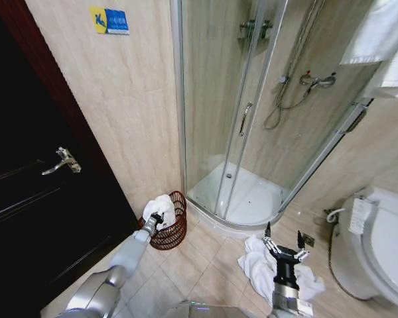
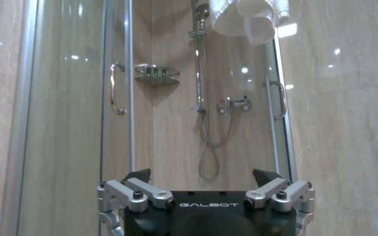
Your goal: Discard the used towel into the hamper.
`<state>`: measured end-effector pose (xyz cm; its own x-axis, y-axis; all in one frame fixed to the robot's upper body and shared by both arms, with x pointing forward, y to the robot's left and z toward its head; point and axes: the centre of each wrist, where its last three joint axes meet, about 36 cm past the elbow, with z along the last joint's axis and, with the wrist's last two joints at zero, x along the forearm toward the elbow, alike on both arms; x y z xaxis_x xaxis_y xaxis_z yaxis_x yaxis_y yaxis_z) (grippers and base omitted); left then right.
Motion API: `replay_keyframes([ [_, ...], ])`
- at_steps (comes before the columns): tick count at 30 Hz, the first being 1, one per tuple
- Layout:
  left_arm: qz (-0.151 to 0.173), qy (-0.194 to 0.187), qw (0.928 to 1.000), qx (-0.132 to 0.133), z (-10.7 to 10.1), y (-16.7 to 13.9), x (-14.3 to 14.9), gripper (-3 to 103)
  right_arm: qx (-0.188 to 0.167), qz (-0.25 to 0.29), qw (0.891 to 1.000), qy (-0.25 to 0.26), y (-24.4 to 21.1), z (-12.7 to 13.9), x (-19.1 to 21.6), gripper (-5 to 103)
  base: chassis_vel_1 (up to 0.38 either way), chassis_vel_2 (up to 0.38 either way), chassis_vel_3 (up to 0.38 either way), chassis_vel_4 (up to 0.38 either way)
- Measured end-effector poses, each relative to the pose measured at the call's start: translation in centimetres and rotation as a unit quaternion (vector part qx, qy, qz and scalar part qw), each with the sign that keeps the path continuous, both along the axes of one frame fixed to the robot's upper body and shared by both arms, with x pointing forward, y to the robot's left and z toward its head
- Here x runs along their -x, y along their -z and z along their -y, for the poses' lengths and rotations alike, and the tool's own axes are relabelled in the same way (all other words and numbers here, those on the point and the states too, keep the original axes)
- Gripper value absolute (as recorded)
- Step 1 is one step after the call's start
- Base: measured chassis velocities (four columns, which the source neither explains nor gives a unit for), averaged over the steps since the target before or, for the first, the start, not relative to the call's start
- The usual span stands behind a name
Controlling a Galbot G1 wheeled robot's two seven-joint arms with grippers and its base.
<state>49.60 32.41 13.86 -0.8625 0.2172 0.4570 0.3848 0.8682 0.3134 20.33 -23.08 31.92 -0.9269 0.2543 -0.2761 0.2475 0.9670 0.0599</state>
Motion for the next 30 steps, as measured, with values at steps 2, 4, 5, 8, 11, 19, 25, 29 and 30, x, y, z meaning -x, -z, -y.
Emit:
replay_keyframes([
  [2,-0.002,0.008,1.0000,-0.002,0.2,0.1,0.0,8,0.000,0.001,1.000,-0.003,0.0,0.0,0.0,100,0.000,0.000,0.000,0.000],
  [4,-0.009,0.023,0.9997,-0.009,0.6,0.4,0.2,8,0.001,0.000,1.000,-0.006,0.2,0.0,0.1,100,0.000,0.000,0.000,0.000],
  [5,-0.009,0.023,0.9997,-0.009,0.6,0.4,0.2,8,0.001,0.000,1.000,-0.006,0.2,0.0,0.1,100,0.000,0.000,0.000,0.000],
  [8,-0.023,0.035,0.9989,-0.020,1.1,0.9,0.6,8,0.003,-0.004,1.000,-0.005,0.5,0.0,0.2,100,0.000,0.000,0.000,0.000],
  [11,-0.032,0.045,0.9982,-0.025,1.7,1.3,0.8,8,0.003,-0.004,1.000,-0.005,0.5,0.1,0.1,100,0.000,0.000,0.000,0.000],
  [19,-0.033,0.048,0.9978,-0.031,2.7,1.2,0.2,8,0.005,-0.008,1.000,-0.005,0.8,0.2,0.2,100,0.000,0.000,0.000,0.000],
  [25,-0.031,0.015,0.9986,-0.040,2.9,0.7,-0.8,8,0.005,-0.011,1.000,-0.005,1.1,0.2,0.3,100,0.000,0.000,0.000,0.000],
  [29,-0.030,-0.003,0.9984,-0.048,2.9,0.5,-1.1,8,0.005,-0.011,1.000,-0.006,1.1,0.2,0.3,100,0.000,0.000,0.000,0.000],
  [30,-0.030,-0.008,0.9982,-0.051,2.8,0.5,-1.1,8,0.006,-0.010,1.000,-0.006,1.1,0.2,0.3,100,0.000,0.000,0.000,0.000],
])
